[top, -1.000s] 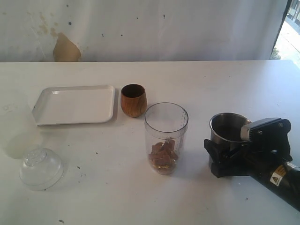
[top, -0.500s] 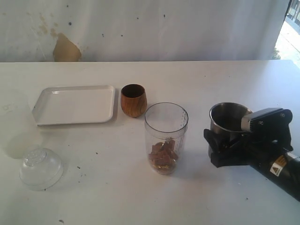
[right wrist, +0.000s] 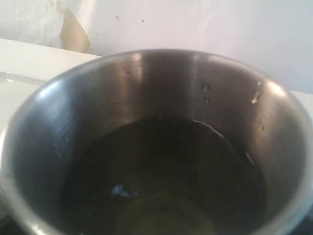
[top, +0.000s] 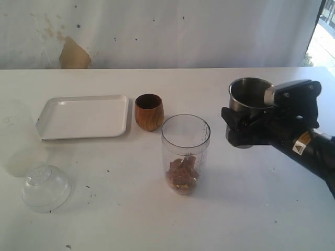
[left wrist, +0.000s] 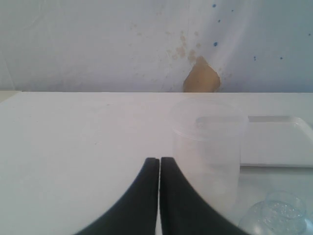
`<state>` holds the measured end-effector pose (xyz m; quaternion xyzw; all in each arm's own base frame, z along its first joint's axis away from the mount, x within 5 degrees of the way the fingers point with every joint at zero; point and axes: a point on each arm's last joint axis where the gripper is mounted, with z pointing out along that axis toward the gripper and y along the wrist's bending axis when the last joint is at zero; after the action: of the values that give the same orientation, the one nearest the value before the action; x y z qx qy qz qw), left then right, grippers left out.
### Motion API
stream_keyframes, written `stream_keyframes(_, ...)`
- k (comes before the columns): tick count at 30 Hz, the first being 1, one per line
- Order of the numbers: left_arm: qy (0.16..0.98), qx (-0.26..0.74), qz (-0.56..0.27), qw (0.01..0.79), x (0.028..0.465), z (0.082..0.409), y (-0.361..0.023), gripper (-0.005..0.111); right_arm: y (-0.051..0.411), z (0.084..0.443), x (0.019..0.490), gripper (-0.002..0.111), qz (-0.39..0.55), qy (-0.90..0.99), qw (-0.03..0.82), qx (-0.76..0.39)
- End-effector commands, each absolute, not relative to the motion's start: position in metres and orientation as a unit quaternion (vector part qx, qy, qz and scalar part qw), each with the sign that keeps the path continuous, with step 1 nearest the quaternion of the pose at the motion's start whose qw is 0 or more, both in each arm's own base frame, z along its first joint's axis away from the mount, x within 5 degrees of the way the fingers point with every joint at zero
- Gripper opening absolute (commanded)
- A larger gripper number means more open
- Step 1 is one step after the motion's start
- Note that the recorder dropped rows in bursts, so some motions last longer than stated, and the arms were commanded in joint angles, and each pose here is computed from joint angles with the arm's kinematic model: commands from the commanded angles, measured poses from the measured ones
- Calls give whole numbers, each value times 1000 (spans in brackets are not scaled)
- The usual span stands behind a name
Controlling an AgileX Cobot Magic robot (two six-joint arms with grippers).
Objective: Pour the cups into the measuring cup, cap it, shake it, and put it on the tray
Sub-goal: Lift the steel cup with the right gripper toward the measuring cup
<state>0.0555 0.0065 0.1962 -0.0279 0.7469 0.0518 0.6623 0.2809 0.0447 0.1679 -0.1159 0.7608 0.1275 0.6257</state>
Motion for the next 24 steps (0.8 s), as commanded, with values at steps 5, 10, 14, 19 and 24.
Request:
stream_keyframes(5,743,-26,52,666,56,196,6,1,48,206,316,0,113,728,661,-141)
stream_keyframes(10,743,-26,52,666,56,196,6,1,55,224,329,0,142,716,664,-163)
stream_keyframes(14,743,-26,52,666,56,196,6,1,62,233,333,0,166,705,662,-193)
stream_keyframes(19,743,-26,52,666,56,196,6,1,73,241,333,0,148,664,663,-312)
stream_keyframes(24,743,-26,52,666,56,196,6,1,75,241,333,0,154,661,663,-316)
